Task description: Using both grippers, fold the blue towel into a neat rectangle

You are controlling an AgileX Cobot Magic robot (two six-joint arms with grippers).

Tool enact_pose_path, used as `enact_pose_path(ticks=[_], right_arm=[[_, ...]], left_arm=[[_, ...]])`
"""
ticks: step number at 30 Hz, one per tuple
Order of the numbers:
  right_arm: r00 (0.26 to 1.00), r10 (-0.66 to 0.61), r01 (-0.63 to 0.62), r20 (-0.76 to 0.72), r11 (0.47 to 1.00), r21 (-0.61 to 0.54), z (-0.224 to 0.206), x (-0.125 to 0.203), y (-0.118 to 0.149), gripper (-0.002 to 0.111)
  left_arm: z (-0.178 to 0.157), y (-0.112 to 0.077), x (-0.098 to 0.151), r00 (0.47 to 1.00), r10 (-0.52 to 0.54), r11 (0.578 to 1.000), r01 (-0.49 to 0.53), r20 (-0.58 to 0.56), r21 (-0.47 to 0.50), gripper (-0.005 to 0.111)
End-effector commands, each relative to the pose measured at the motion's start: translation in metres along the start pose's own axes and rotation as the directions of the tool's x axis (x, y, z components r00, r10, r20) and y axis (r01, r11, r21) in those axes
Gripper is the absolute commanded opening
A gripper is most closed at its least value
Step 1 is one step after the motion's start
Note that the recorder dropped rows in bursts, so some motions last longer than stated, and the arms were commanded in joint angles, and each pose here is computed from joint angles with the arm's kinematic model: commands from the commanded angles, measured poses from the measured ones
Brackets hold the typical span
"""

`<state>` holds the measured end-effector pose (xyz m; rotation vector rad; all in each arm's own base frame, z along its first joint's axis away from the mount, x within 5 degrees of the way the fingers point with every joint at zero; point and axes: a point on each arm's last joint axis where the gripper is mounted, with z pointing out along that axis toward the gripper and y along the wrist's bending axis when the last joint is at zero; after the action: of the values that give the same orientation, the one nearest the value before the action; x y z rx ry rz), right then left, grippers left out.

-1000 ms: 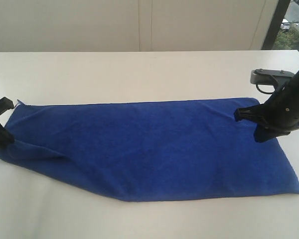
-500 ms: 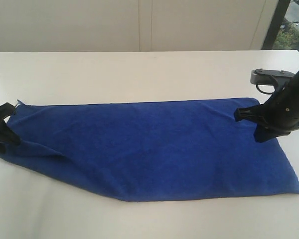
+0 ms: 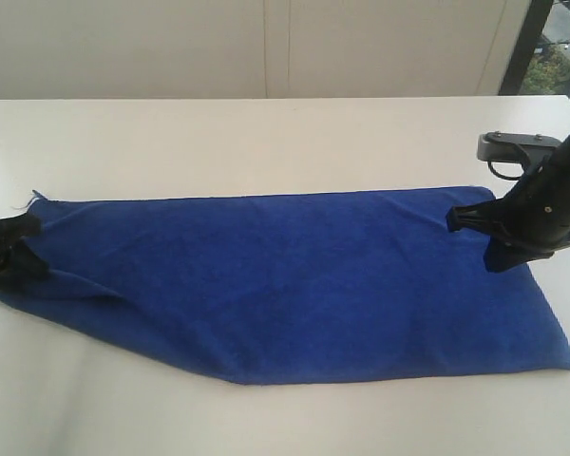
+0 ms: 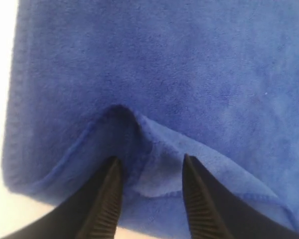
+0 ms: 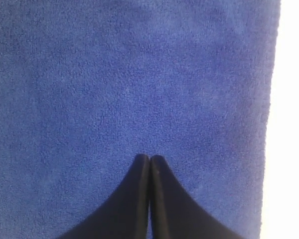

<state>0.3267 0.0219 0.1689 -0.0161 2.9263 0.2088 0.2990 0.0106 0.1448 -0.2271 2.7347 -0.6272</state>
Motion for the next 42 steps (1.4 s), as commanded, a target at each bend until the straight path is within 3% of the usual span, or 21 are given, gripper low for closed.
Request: enact_pose_path(ticks=[1, 6, 11, 19, 24, 33, 42], right_arm=[[1.0, -0.012, 0.012, 0.006, 1.0, -0.003, -0.002, 0.001, 0.001, 0.0], [1.0, -0.012, 0.012, 0.013, 1.0, -0.002, -0.002, 0.0, 0.001, 0.0], [1.0, -0.012, 0.012, 0.016, 1.0, -0.002, -0.002, 0.0, 0.001, 0.0], [1.0, -0.012, 0.012, 0.012, 1.0, -0.002, -0.002, 0.0, 0.001, 0.0], [1.0, -0.012, 0.012, 0.01, 1.0, -0.003, -0.002, 0.001, 0.001, 0.0], [1.0, -0.009, 0.009, 0.008, 1.0, -0.004, -0.002, 0.001, 0.001, 0.0], [1.0, -0.009, 0.009, 0.004, 1.0, -0.005, -0.002, 0.001, 0.001, 0.0]], left_arm=[[0.003, -0.006, -0.001, 1.0, 0.015, 0.998, -0.015, 0.005, 0.06, 0.045], [0.003, -0.006, -0.001, 1.0, 0.024, 0.998, -0.025, 0.005, 0.062, 0.043], [0.003, -0.006, 0.0, 0.999, 0.032, 0.997, -0.032, -0.004, 0.064, 0.0], [-0.019, -0.025, 0.01, 0.994, 0.078, 0.985, -0.064, -0.08, 0.16, 0.0], [-0.045, -0.025, 0.026, 0.968, 0.147, 0.989, -0.139, -0.202, 0.053, 0.0], [-0.049, -0.011, 0.036, 0.914, 0.224, 0.965, -0.257, -0.339, -0.055, 0.0], [-0.051, -0.006, 0.04, 0.881, 0.259, 0.947, -0.311, -0.397, -0.073, 0.0]])
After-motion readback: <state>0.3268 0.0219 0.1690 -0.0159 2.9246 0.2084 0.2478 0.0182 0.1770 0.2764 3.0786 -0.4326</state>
